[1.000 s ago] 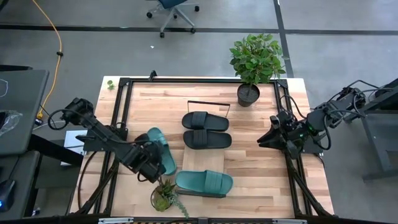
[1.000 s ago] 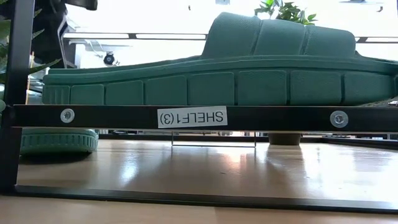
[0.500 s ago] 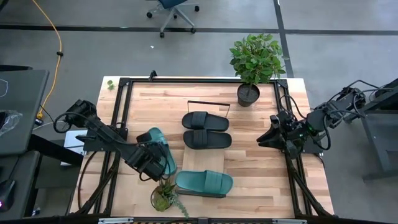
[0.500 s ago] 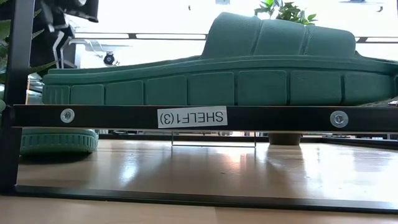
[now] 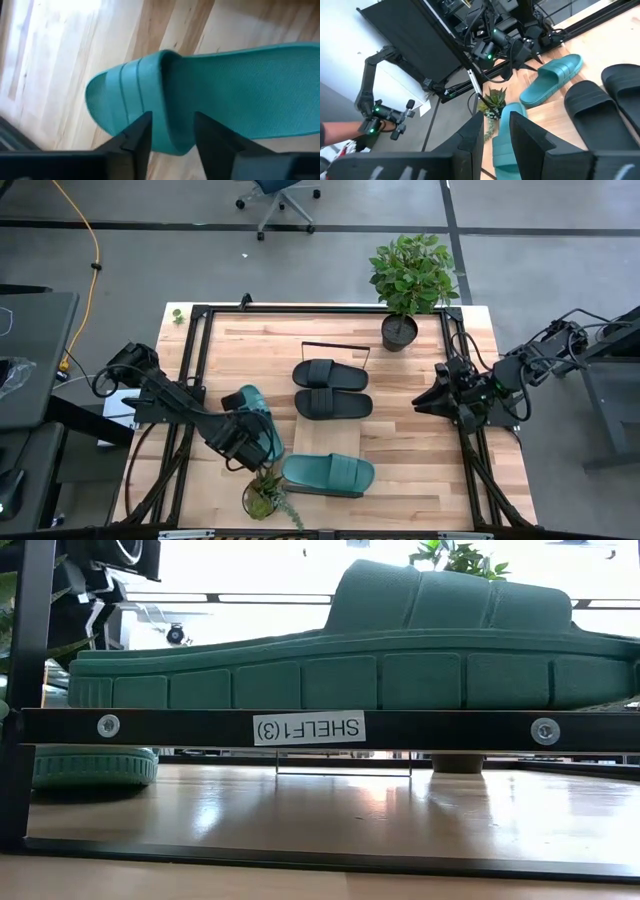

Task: Pick and place slides into the shelf
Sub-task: Put the green slides on the shelf

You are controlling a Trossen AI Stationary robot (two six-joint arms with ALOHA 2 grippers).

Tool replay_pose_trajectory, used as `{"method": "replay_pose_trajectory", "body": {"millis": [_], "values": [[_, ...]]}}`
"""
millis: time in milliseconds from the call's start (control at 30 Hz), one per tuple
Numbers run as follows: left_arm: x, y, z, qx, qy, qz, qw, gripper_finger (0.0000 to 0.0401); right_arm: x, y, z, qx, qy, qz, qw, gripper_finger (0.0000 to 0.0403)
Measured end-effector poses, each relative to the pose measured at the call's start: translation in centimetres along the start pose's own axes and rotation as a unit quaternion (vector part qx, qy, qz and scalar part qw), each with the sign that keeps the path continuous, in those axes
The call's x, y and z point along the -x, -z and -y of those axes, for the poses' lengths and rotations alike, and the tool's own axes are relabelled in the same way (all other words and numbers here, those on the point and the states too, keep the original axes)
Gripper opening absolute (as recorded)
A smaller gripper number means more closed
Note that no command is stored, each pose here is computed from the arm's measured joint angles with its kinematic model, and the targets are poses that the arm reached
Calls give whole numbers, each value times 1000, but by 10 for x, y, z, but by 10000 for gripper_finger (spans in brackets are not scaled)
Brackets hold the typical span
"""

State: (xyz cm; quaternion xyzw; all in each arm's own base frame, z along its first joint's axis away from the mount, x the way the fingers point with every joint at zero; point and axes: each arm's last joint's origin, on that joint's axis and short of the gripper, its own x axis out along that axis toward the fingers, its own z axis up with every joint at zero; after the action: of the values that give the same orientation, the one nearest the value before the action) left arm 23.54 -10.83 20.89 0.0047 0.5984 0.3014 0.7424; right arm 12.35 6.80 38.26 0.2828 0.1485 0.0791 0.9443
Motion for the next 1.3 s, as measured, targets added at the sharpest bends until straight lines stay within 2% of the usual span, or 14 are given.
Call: {"method": "replay_pose_trajectory", "body": {"millis": [267, 467, 700, 967, 1167, 1300], "values": [[-19, -9, -14, 29, -22, -28, 999, 221, 0, 1, 1, 2, 10, -4, 1000, 84], [-27, -18, -22, 14, -11, -44, 999, 249, 0, 1, 1, -5, 10, -4, 1000, 84], [-29, -24, -14, 6, 17, -18, 1000, 235, 0, 1, 1, -5, 10, -4, 1000, 84], [-45, -22, -4, -39, 2, -57, 998, 204, 0, 1, 2, -5, 12, -4, 1000, 84], [-48, -16, -6, -42, -25, -95, 994, 178, 0, 2, 2, -7, 13, -4, 1000, 84], [-48, -15, -9, -38, -44, -98, 993, 156, 0, 1, 2, -10, 14, -3, 1000, 84]]}}
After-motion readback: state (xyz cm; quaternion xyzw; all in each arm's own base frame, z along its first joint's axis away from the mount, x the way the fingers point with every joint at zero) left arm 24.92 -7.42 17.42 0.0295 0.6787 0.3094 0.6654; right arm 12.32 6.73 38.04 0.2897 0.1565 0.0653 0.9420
